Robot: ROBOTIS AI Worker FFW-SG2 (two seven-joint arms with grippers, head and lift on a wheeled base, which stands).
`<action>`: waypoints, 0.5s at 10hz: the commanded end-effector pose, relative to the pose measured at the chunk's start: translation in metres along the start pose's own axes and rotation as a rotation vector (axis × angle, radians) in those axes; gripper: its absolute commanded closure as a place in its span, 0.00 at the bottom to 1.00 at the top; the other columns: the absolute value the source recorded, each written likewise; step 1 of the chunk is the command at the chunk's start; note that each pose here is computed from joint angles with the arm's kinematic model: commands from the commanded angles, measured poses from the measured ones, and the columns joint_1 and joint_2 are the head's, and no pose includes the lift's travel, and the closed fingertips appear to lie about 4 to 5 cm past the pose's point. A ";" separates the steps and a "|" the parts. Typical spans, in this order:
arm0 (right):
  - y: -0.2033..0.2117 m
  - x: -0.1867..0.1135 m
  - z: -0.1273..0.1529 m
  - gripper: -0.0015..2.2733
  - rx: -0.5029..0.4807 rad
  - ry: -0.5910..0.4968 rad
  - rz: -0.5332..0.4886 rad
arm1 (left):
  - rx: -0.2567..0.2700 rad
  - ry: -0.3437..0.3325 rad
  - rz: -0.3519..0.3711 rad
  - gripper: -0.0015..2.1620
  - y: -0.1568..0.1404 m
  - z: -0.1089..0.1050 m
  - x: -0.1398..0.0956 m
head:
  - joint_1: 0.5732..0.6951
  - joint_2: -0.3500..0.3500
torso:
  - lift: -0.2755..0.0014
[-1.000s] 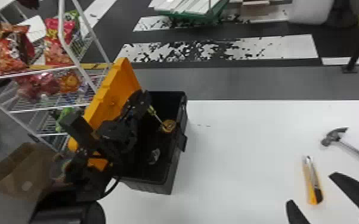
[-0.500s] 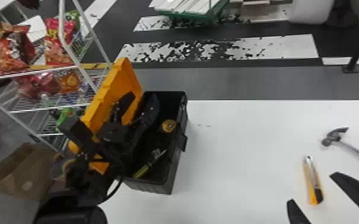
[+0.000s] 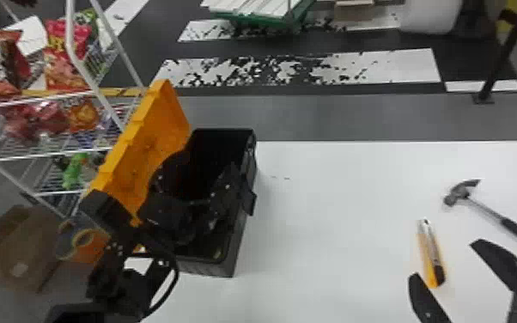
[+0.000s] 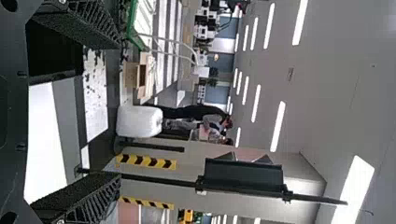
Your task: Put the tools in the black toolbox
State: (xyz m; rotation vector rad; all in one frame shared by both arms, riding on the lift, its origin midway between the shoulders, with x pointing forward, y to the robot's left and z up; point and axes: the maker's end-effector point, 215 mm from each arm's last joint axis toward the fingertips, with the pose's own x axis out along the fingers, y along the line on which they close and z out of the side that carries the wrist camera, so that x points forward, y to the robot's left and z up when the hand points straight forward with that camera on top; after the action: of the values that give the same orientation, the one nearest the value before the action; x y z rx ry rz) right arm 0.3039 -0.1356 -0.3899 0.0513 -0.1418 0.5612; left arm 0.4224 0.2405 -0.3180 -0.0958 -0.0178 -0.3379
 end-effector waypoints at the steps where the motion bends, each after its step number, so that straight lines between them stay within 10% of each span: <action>1: -0.012 -0.004 -0.001 0.03 -0.005 0.005 -0.032 | -0.007 0.027 -0.018 0.01 -0.022 -0.013 0.001 | 1.00 0.76 | 0.85; 5: -0.048 -0.018 -0.008 0.03 0.014 0.022 -0.157 | -0.026 0.044 0.076 0.01 -0.044 -0.036 -0.027 | 1.00 0.58 | 0.85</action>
State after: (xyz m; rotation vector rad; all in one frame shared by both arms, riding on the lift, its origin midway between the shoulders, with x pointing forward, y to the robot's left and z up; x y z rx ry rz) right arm 0.3157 -0.1815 -0.3998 0.0679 -0.1150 0.4140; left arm 0.3916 0.2081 -0.3491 -0.1137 0.0379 -0.2658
